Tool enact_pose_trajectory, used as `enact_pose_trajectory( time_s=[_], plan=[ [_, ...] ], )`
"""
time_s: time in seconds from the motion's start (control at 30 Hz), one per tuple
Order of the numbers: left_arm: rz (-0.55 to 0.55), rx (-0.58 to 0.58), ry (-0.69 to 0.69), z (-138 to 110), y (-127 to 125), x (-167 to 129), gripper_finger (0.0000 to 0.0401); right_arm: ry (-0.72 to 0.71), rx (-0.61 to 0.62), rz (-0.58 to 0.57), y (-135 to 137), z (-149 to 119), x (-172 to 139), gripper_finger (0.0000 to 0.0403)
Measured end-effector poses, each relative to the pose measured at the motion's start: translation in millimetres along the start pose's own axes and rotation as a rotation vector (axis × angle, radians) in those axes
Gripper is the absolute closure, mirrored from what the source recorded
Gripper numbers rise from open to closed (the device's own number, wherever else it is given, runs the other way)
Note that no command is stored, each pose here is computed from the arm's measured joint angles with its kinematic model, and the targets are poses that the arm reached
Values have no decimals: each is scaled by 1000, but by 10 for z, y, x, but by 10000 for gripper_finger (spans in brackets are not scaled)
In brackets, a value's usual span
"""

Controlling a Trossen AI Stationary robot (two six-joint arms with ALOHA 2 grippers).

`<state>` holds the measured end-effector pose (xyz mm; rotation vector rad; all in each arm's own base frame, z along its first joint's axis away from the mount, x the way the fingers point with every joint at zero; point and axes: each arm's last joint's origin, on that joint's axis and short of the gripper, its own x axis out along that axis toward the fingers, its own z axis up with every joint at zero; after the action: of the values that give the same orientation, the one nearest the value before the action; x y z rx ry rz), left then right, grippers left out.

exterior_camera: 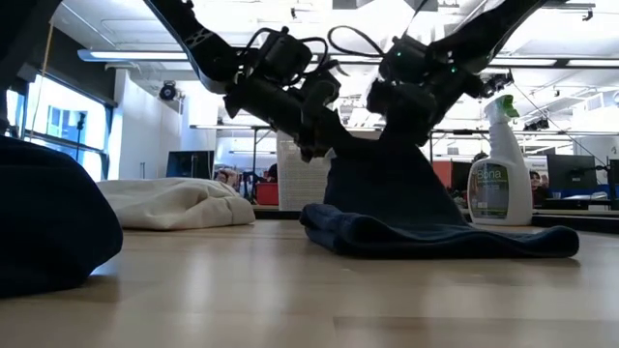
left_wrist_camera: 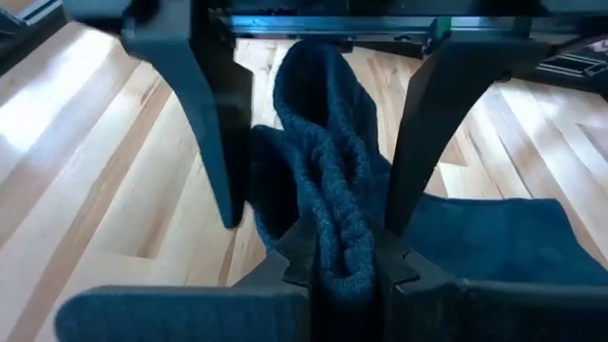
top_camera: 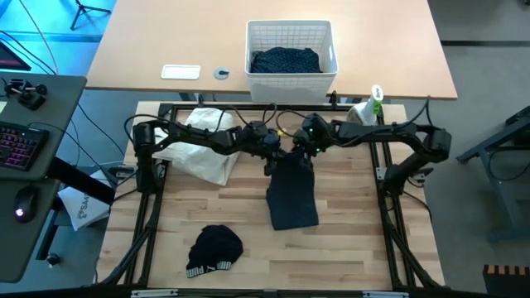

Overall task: Fold laundry
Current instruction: Fold the blue shorts

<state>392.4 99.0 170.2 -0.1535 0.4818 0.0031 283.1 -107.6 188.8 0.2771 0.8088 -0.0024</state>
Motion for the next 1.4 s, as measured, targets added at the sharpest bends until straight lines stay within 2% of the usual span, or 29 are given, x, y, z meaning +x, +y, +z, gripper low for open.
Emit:
enact_pose_trajectory(
  time_s=[0.07,0.17,0.33,0.37,0.47,0.6,0.7,0.8,0.9,1.03,1.13,1.23,1.33,1.4],
  plan=[
    [-1,-13,0,1,-5,1,376,-15,31,40,-10,8,47,130],
    [-18,-29,0,28,-19,-30,361,-27,68,80,-2,20,56,209],
    [-54,-48,35,80,10,-155,308,-41,132,112,27,67,-38,368],
    [-56,-49,39,116,33,-221,296,-45,129,98,31,109,-79,382],
    [-28,-59,25,295,102,-512,268,-65,111,-25,78,338,-315,375],
    [84,-74,-32,596,97,-1076,249,-115,-69,-232,242,781,-813,385],
    [206,9,-140,841,-27,-1555,248,-152,-261,-375,395,1080,-1186,395],
    [325,115,-236,1001,-169,-1974,251,-189,-350,-410,483,1242,-1391,392],
    [411,163,-299,1075,-293,-2249,254,-178,-355,-361,475,1198,-1331,397],
    [425,155,-300,1067,-387,-2370,254,-121,-228,-193,383,875,-898,396],
    [404,118,-223,992,-404,-2301,254,-64,-116,-78,381,499,-531,395],
    [376,63,-146,915,-412,-2165,254,-39,-14,51,458,213,-295,395],
    [349,15,-86,849,-419,-1994,254,-39,87,221,532,127,-221,395],
    [310,12,-65,825,-429,-1876,254,-43,126,247,526,146,-234,395]
  ],
)
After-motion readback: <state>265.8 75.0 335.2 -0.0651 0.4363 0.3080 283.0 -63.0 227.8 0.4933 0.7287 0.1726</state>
